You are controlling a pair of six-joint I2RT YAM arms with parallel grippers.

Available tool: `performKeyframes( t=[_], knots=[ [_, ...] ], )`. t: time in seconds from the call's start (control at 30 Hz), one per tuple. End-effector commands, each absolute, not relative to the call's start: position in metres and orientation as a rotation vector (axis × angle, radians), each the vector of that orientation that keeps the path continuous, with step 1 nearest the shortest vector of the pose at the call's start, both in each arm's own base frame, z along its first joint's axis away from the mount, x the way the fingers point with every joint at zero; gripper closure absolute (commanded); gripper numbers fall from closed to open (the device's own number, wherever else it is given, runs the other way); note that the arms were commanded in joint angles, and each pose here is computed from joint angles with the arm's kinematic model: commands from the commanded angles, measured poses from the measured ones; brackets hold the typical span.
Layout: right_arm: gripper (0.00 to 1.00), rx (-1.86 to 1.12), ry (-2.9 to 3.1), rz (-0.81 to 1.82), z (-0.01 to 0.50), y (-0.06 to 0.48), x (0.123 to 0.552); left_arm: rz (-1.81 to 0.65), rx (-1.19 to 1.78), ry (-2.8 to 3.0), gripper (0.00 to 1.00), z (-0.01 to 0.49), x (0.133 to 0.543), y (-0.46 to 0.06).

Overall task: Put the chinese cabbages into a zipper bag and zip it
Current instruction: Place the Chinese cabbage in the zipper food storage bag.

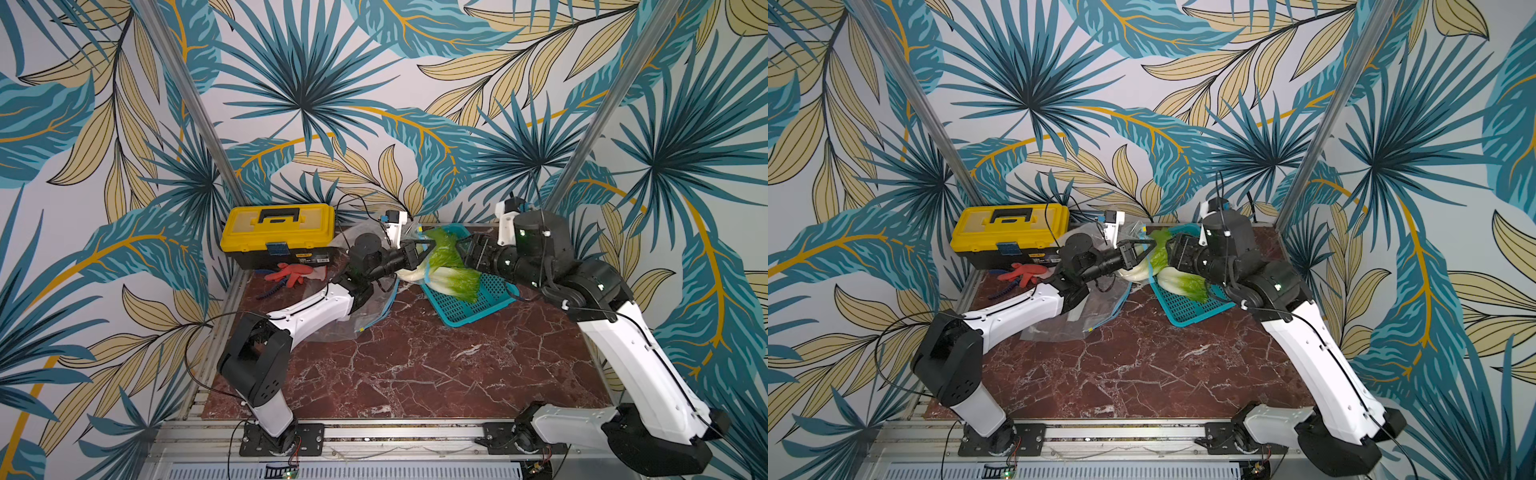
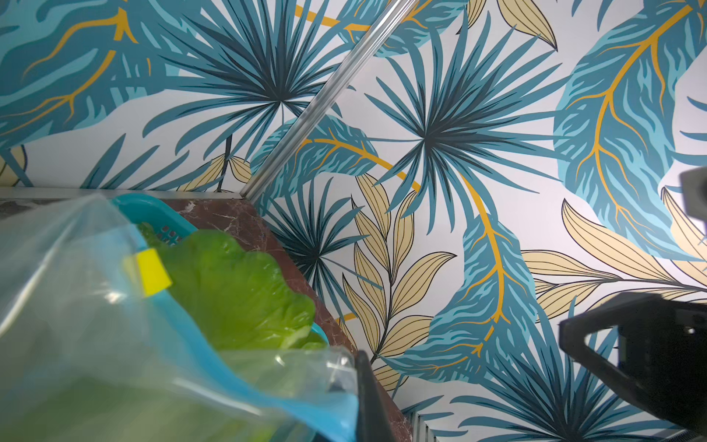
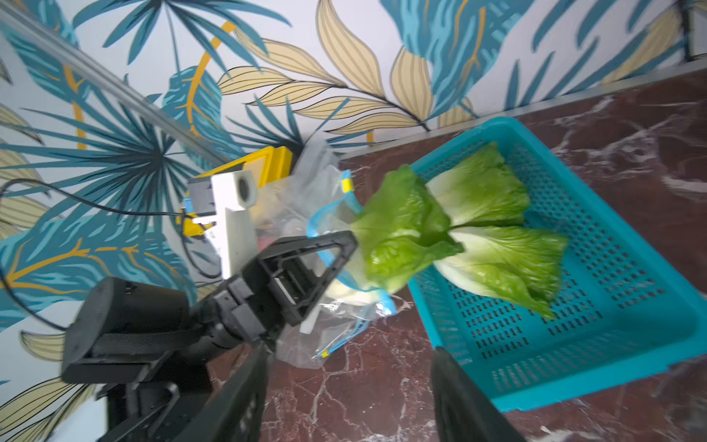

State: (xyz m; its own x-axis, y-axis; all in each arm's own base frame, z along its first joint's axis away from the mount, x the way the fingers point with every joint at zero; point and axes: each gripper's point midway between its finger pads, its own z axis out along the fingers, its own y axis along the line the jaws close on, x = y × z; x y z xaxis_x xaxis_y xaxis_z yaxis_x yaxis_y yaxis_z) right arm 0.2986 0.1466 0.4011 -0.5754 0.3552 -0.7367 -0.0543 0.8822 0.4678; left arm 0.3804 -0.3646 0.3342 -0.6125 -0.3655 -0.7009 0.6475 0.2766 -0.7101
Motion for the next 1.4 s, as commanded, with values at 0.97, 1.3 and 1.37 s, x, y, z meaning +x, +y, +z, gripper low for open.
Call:
performKeyframes(
  t=[0.97,1.3,1.37],
  knots=[
    [0.13,0.789,2.080,1.106,0.245,0.050,0.368,-1.670,0.305,1.687,0.99,0.350,0.353,-0.382],
    [0.12,0.402,2.318,1.076,0.240,0.099,0.374,-1.693,0.335,1.753,0.99,0.340,0.340,-0.382],
    [0.13,0.338,2.342,1.087,0.240,0.110,0.380,-1.698,0.343,1.757,0.99,0.341,0.338,-0.382]
  ],
)
